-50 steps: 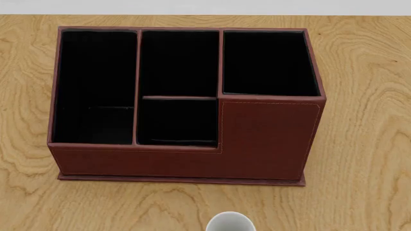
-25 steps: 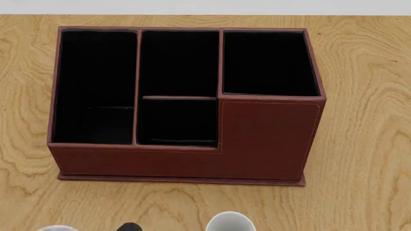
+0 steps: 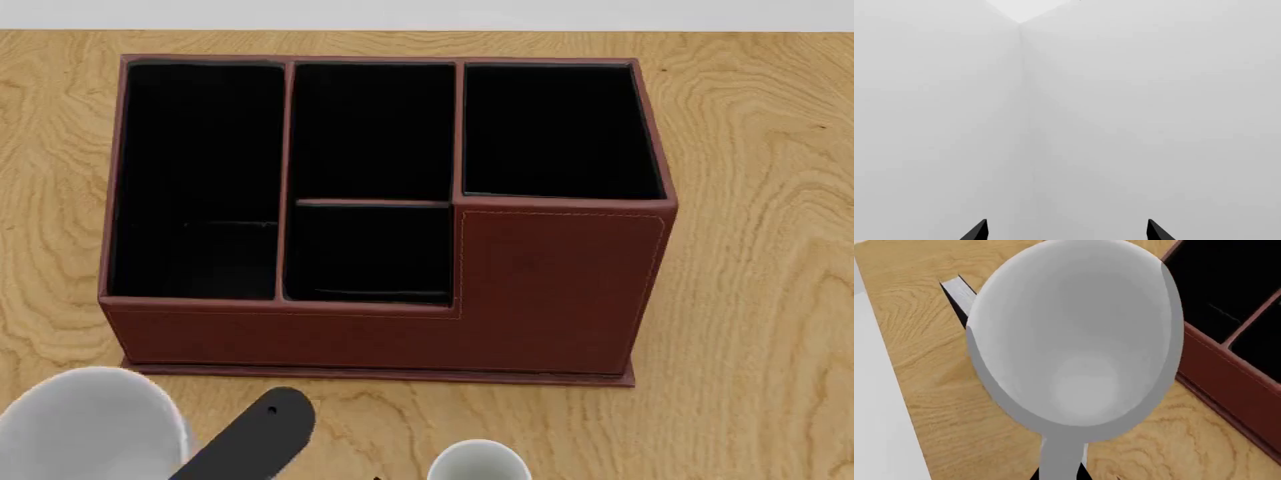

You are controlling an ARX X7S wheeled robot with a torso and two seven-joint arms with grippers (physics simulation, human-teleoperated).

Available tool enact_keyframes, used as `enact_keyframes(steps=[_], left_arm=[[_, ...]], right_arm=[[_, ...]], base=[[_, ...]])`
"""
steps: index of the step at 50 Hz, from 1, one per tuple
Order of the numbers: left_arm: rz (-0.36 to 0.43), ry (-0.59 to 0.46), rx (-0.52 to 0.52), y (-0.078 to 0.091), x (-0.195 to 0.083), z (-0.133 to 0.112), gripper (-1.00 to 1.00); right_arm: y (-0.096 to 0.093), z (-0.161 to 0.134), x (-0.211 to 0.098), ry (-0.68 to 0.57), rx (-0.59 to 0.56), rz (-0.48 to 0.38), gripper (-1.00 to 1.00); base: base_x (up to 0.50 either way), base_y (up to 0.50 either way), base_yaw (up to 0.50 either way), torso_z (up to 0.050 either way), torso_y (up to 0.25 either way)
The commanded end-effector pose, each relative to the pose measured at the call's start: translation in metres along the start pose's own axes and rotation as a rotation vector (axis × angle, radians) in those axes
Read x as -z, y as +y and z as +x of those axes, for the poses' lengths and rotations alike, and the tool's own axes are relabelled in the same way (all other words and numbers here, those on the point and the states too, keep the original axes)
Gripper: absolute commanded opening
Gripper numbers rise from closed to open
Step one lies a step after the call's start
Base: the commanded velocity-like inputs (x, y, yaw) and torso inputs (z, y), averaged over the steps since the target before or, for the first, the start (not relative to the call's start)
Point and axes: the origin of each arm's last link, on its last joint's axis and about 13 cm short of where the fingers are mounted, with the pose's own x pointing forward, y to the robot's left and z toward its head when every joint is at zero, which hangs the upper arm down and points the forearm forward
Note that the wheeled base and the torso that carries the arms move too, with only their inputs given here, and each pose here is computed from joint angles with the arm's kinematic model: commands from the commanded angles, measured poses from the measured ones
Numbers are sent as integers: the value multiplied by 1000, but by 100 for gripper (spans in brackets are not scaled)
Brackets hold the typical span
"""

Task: Pick up the white mug and place it to the right of the caddy.

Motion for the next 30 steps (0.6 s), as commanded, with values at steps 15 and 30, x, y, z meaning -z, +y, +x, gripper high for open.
enact_keyframes(steps=[15,30], left_arm=[[-5,-5,1,0,-2,-1,100],[-4,-9,6,-1,-3,0,100]], right_arm=[[-29,-32,-39,-205,200,23,-100],[-55,-57,-55,-324,374,103,-100]], base=[[0,0,0,0,0],[0,0,0,0,0]])
